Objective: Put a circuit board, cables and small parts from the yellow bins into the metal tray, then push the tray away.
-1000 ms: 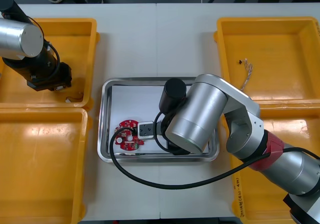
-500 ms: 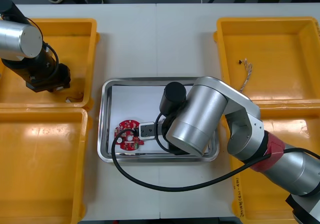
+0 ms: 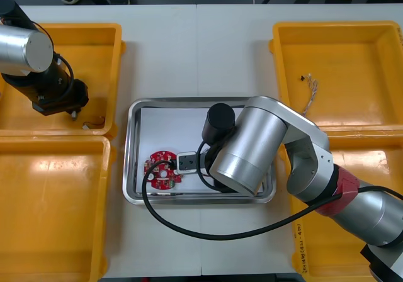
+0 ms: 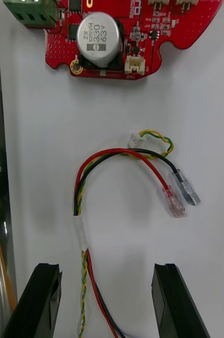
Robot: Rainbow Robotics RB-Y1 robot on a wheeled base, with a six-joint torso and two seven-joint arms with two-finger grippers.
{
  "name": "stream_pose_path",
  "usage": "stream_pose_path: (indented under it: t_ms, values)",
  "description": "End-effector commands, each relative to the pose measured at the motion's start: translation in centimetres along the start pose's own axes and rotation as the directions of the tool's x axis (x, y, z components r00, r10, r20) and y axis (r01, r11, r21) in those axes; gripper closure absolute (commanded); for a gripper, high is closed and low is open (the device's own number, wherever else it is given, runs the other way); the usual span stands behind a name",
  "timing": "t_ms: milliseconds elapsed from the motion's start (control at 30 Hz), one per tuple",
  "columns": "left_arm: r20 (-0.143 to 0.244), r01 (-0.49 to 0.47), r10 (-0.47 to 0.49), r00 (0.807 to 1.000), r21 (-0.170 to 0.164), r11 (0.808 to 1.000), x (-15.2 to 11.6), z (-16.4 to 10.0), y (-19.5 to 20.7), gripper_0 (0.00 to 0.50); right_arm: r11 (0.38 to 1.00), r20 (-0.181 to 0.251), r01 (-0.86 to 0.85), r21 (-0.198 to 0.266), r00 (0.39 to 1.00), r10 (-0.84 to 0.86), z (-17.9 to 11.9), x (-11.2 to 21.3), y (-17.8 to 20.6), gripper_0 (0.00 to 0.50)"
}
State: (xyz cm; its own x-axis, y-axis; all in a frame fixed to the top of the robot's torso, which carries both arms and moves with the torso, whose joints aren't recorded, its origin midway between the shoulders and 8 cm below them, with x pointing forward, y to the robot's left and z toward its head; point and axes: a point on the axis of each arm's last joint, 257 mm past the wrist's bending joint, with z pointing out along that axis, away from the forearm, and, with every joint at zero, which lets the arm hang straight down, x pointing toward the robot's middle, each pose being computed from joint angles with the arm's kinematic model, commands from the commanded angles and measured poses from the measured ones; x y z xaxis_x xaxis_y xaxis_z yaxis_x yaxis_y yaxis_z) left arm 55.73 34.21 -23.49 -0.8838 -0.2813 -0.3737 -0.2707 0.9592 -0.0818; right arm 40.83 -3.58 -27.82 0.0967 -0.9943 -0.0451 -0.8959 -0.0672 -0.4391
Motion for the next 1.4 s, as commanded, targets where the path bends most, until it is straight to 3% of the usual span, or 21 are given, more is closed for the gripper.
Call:
stream_pose_path:
  t_ms: [33, 200, 367, 567, 767, 933, 1033, 1100, 1400]
  values:
    - [0.039, -0.004, 0.003, 0.999, 0.016, 1.000, -1.7, -2.3, -1.2, 0.500, 0.998, -0.002, 0.045, 0.053, 0.999, -0.045, -1.4, 0.5, -2.4, 0.000]
    - [0.076, -0.013, 0.013, 0.997, 0.003, 1.000, -2.8, -5.7, -0.9, 0.500, 0.998, 0.015, 0.017, 0.062, 1.000, -0.018, -2.8, 0.6, -3.7, 0.000]
    - [0.124, -0.005, 0.003, 0.992, 0.016, 1.000, -4.0, -9.9, -0.4, 0.500, 0.996, 0.022, -0.032, 0.078, 0.999, 0.031, -4.7, 1.4, -5.8, 0.000]
    - [0.168, -0.019, 0.017, 0.986, 0.007, 1.000, -4.5, -14.0, 0.1, 0.500, 0.992, -0.011, -0.097, 0.081, 0.995, 0.098, -7.1, 3.4, -7.9, 0.000]
    - [0.172, -0.048, 0.051, 0.984, -0.020, 0.999, -3.5, -16.5, 0.2, 0.500, 0.979, -0.012, -0.192, 0.072, 0.981, 0.193, -9.0, 5.5, -9.4, 0.000]
    - [0.175, -0.077, 0.081, 0.981, -0.031, 0.997, -2.3, -18.1, -0.6, 0.500, 0.957, 0.017, -0.275, 0.095, 0.961, 0.275, -10.0, 6.7, -11.1, 0.000]
    - [0.200, -0.074, 0.074, 0.977, -0.008, 0.997, -2.2, -18.9, -1.7, 0.500, 0.936, 0.037, -0.332, 0.116, 0.943, 0.330, -10.8, 7.6, -12.3, 0.000]
    - [0.211, -0.060, 0.053, 0.976, 0.025, 0.998, -1.9, -19.6, -2.9, 0.500, 0.917, 0.054, -0.375, 0.135, 0.927, 0.371, -11.6, 8.3, -13.3, 0.000]
    - [0.183, -0.027, 0.009, 0.983, 0.096, 0.995, 1.0, -19.2, -7.7, 0.500, 0.828, 0.098, -0.528, 0.191, 0.849, 0.519, -13.9, 12.5, -16.2, 0.000]
